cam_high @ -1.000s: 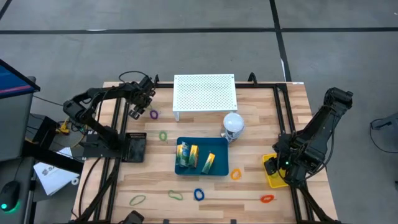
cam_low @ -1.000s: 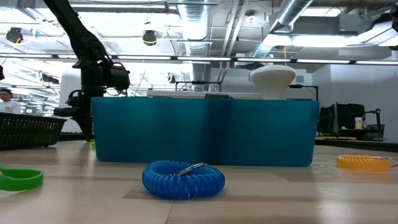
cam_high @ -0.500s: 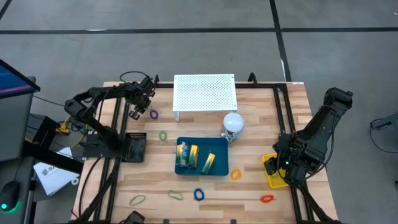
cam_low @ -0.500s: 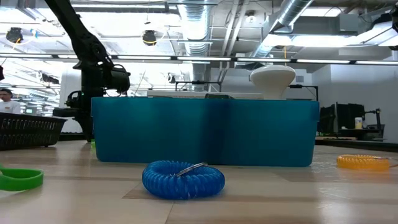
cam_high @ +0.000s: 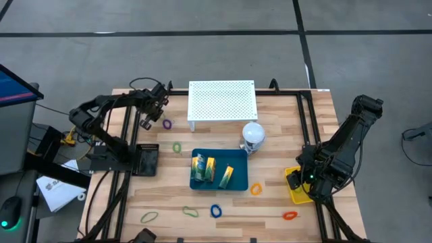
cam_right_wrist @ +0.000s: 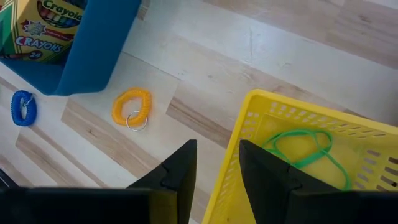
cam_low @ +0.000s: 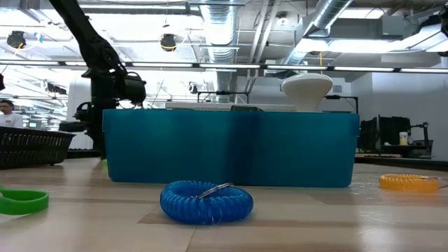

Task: Pick & Place Office Desk Supplies
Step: Put the top green rubber band into the yellow bin

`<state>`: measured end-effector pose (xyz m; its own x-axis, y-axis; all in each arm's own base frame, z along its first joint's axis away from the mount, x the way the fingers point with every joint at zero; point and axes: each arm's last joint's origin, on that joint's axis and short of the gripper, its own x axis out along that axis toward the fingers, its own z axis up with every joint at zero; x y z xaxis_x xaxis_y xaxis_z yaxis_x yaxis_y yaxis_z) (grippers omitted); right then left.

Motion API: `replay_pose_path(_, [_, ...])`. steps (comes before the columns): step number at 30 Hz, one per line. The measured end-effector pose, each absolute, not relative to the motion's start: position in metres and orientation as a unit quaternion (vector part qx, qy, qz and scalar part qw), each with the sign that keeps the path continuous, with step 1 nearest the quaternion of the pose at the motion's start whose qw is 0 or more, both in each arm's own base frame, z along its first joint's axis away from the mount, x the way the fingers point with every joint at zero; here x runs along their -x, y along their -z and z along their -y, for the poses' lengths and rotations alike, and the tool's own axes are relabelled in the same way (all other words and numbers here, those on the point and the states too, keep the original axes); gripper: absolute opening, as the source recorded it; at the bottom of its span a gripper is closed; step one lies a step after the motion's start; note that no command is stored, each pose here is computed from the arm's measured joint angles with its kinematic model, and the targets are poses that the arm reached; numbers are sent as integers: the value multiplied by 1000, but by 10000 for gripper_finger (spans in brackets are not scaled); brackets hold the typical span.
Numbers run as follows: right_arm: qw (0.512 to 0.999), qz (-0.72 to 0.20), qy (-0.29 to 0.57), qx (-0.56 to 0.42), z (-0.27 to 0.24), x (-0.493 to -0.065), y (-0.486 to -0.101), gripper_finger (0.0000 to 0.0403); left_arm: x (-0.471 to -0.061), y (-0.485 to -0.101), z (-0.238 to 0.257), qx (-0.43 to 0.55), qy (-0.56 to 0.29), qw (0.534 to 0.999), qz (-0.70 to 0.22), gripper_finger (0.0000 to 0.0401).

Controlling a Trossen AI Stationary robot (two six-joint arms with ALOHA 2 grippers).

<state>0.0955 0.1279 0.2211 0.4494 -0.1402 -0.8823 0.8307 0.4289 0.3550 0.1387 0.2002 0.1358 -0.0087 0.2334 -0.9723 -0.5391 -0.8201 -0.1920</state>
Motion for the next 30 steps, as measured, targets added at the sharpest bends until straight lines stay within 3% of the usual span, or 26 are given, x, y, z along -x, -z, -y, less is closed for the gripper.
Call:
replay_pose_path(10, [747, -399, 330, -417, -127, -96, -221, 118, -146, -164, -188, 651, -650, 368, -134, 1])
replay_pose_path(17, [748, -397, 330, -417, -127, -96, -221, 118, -143, -183, -167, 611, -588, 492, -197, 0])
replay_pose_path(21, [753, -386, 330, -418, -127, -96, -222, 118, -141, -191, -150, 569, -522, 587, -244, 0])
replay_pose_path(30, [764, -368, 328, -417, -126, -97, -222, 118, -144, -210, -112, 489, -367, 741, -278, 0])
